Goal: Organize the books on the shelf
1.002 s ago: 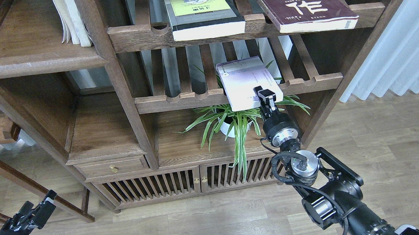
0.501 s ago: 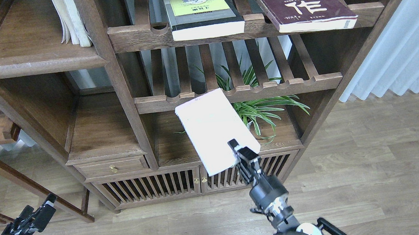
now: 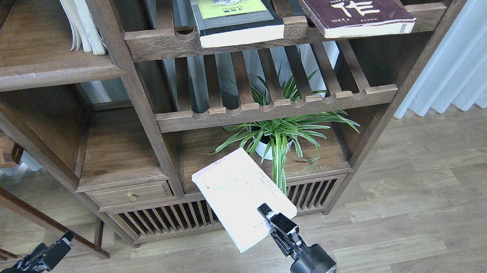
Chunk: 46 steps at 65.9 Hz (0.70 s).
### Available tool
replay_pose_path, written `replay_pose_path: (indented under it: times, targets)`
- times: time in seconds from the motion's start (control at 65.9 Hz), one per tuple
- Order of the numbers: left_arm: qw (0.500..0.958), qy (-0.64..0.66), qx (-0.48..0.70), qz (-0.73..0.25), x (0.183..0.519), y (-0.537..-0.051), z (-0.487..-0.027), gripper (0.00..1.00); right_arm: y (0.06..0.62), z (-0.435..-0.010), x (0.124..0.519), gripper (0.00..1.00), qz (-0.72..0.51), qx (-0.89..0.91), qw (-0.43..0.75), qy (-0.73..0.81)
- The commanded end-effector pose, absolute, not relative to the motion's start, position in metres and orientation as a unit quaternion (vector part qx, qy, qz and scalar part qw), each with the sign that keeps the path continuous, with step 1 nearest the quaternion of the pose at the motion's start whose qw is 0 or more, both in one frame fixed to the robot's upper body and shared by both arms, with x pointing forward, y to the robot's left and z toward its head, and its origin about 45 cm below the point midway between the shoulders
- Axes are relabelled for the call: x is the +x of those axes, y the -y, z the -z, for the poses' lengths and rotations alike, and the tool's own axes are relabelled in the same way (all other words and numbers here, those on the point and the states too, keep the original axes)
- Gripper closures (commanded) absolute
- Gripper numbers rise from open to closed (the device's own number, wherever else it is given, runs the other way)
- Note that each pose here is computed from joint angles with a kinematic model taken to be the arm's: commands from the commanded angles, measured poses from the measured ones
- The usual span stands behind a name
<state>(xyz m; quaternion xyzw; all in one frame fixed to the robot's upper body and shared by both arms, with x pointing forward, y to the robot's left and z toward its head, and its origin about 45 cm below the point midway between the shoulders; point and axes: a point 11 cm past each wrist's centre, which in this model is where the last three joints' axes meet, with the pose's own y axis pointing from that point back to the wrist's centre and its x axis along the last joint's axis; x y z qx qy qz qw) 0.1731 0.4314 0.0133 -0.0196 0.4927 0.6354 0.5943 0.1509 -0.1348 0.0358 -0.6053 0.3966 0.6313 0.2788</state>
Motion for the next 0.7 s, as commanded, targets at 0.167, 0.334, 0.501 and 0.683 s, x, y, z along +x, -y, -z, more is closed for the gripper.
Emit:
replay_pose_path:
  times: [0.167, 0.334, 0.501, 0.683]
  targets:
    - [0.545, -0.586, -0.136, -0.584, 0.169, -0.363, 0.001, 0.00, 0.125, -0.031, 0.140, 0.93, -0.645, -0.608, 0.258, -0.384]
    - [0.553, -0.635, -0.153, -0.517, 0.161, -0.297, 0.002, 0.00, 0.125, -0.031, 0.140, 0.93, -0.646, -0.607, 0.259, -0.383]
    - [0.554, -0.652, -0.181, -0.485, 0.163, -0.262, -0.003, 0.00, 0.124, -0.031, 0.140, 0.93, -0.647, -0.608, 0.257, -0.382]
    - [0.556, -0.660, -0.210, -0.459, 0.169, -0.236, -0.013, 0.00, 0.126, -0.029, 0.138, 0.92, -0.648, -0.607, 0.254, -0.384]
